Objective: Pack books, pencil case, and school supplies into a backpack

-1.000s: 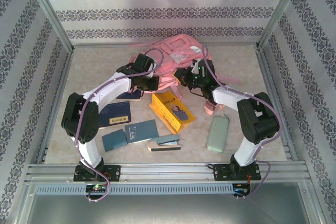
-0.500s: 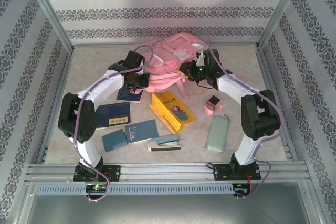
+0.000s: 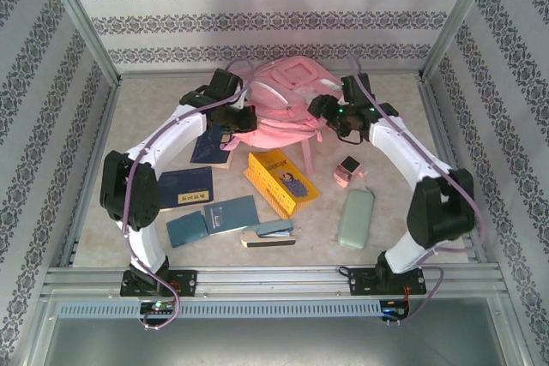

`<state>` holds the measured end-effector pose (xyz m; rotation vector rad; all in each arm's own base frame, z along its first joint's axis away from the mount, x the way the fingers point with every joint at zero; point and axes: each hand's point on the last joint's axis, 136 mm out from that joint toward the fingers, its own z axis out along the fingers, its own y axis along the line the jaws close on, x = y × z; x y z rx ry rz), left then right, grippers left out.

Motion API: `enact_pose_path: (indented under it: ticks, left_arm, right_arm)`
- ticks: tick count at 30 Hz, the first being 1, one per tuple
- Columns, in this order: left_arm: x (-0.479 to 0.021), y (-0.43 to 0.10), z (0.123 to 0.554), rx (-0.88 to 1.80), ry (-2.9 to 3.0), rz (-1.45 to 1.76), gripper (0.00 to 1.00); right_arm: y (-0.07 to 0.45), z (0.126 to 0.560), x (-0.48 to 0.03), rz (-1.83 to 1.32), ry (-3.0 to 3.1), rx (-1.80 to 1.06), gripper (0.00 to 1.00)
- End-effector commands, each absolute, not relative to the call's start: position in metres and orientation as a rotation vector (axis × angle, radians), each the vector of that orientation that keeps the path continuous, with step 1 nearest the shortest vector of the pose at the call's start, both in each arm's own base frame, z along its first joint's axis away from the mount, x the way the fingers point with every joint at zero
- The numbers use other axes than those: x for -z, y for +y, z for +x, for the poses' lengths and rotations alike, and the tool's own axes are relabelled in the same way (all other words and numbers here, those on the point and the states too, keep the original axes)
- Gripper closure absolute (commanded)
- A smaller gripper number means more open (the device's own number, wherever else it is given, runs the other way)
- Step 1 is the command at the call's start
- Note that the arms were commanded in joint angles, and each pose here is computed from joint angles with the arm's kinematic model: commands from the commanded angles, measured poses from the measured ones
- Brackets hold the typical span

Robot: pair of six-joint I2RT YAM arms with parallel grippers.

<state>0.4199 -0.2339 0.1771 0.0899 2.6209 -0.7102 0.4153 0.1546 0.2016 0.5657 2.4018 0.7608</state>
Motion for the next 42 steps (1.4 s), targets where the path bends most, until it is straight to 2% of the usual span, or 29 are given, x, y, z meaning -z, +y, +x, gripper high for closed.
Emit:
enact_pose_path:
  ticks: [1, 8, 12, 18, 27, 31, 36, 42]
  left_arm:
    - [-0.190, -0.250, 0.420, 0.763, 2.607, 0.104, 1.00]
    - [-0.200, -0.255, 0.420, 0.795, 2.589, 0.094, 1.00]
    - [-0.213, -0.253, 0.414, 0.817, 2.565, 0.092, 1.00]
    - [-0.229, -0.251, 0.393, 0.882, 2.536, 0.083, 1.00]
    - [-0.226, -0.272, 0.361, 0.971, 2.546, 0.120, 1.00]
    - [-0.222, -0.287, 0.360, 1.002, 2.554, 0.139, 1.00]
    - [-0.219, -0.305, 0.362, 0.979, 2.573, 0.208, 1.00]
    - [-0.209, -0.290, 0.371, 0.789, 2.601, 0.256, 1.00]
  right_arm:
    - [0.159, 0.401, -0.208, 0.620, 2.377, -0.781, 0.26]
    - [0.213, 0.384, -0.196, 0.789, 2.352, -1.080, 0.23]
    - [0.249, 0.402, -0.187, 0.759, 2.330, -1.310, 0.22]
    - [0.272, 0.441, -0.178, 0.560, 2.348, -1.406, 0.27]
    - [0.296, 0.457, -0.205, 0.153, 2.422, -1.359, 0.55]
    - [0.278, 0.451, -0.203, 0.166, 2.468, -1.231, 0.64]
    - [0.246, 0.443, -0.196, 0.238, 2.485, -1.142, 0.87]
    - [0.209, 0.437, -0.196, 0.211, 2.483, -1.063, 0.95]
